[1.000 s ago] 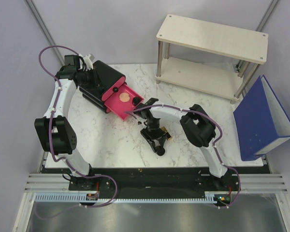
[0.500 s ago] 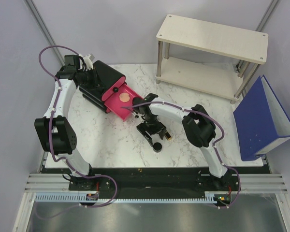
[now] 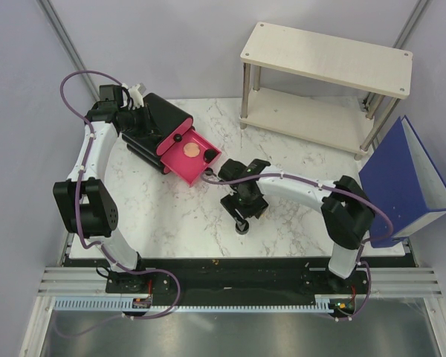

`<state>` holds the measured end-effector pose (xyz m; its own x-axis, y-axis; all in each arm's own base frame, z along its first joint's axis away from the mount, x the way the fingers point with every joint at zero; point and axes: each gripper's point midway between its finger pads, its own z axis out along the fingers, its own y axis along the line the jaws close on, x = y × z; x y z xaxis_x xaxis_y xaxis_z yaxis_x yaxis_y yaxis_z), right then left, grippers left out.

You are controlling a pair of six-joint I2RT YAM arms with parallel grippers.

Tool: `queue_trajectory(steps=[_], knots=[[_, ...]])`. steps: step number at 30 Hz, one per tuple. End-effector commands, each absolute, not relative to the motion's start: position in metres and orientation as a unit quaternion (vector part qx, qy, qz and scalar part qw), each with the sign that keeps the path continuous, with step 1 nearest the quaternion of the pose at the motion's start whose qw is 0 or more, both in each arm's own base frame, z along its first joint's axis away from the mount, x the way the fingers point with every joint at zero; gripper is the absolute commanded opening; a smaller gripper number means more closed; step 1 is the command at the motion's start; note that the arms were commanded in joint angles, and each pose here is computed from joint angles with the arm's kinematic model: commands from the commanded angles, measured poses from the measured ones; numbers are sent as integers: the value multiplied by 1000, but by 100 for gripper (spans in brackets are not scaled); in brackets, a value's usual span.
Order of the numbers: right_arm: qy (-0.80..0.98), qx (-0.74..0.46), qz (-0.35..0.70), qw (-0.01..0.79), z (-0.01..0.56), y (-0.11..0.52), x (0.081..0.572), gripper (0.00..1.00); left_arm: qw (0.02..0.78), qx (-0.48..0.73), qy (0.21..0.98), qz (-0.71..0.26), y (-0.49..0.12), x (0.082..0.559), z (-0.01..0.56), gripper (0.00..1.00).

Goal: Organize the makeup

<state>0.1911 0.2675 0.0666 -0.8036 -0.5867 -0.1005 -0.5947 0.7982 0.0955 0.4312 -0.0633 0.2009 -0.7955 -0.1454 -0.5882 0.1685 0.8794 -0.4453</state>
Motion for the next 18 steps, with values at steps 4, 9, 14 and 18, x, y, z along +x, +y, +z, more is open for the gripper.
queue_trajectory(steps=[4,9,14,18], knots=[[940,-296,105,131,57,285,204,73,137,-22,971,-194,-46,369,112,21],[936,-301,120,135,43,297,209,72,135,-21,971,-196,-48,368,111,21],[933,-319,117,119,27,306,213,72,135,-21,971,-197,-48,368,111,22],[931,-322,124,119,30,316,218,71,136,-21,971,-195,-47,368,112,22]])
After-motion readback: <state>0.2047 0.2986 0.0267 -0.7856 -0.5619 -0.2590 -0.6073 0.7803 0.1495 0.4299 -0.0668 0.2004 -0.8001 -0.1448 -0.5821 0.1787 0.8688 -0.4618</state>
